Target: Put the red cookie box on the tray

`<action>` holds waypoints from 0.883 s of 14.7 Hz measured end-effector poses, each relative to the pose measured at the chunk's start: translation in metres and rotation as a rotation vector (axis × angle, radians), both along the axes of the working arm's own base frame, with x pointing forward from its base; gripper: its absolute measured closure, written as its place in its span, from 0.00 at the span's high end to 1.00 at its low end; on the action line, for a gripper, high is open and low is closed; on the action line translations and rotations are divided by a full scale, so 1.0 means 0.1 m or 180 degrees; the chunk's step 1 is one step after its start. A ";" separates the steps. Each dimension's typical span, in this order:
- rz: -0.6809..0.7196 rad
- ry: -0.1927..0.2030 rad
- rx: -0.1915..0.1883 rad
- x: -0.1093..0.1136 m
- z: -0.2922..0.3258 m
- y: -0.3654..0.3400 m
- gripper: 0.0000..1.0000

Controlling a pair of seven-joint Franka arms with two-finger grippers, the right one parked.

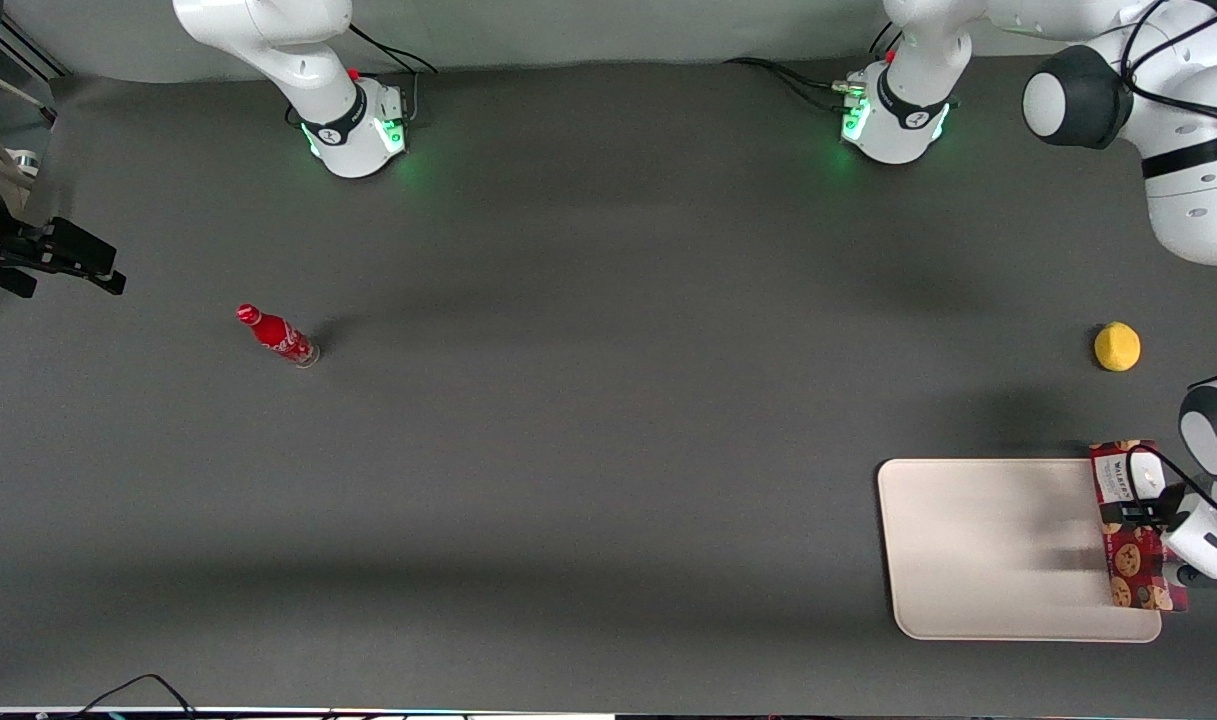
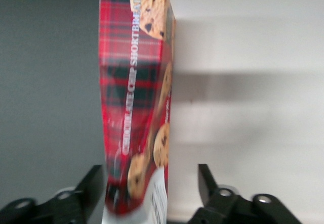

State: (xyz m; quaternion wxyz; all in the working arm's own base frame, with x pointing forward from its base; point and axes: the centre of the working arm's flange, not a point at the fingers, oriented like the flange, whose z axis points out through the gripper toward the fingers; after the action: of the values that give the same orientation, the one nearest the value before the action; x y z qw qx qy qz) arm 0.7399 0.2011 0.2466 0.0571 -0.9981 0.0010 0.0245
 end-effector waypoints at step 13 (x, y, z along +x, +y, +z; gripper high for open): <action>-0.0252 0.0523 -0.0288 -1.14 3.24 -1.33 1.00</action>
State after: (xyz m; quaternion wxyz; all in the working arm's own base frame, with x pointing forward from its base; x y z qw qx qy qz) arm 0.6256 0.0677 0.5707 0.0126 -0.9934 0.0462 0.1040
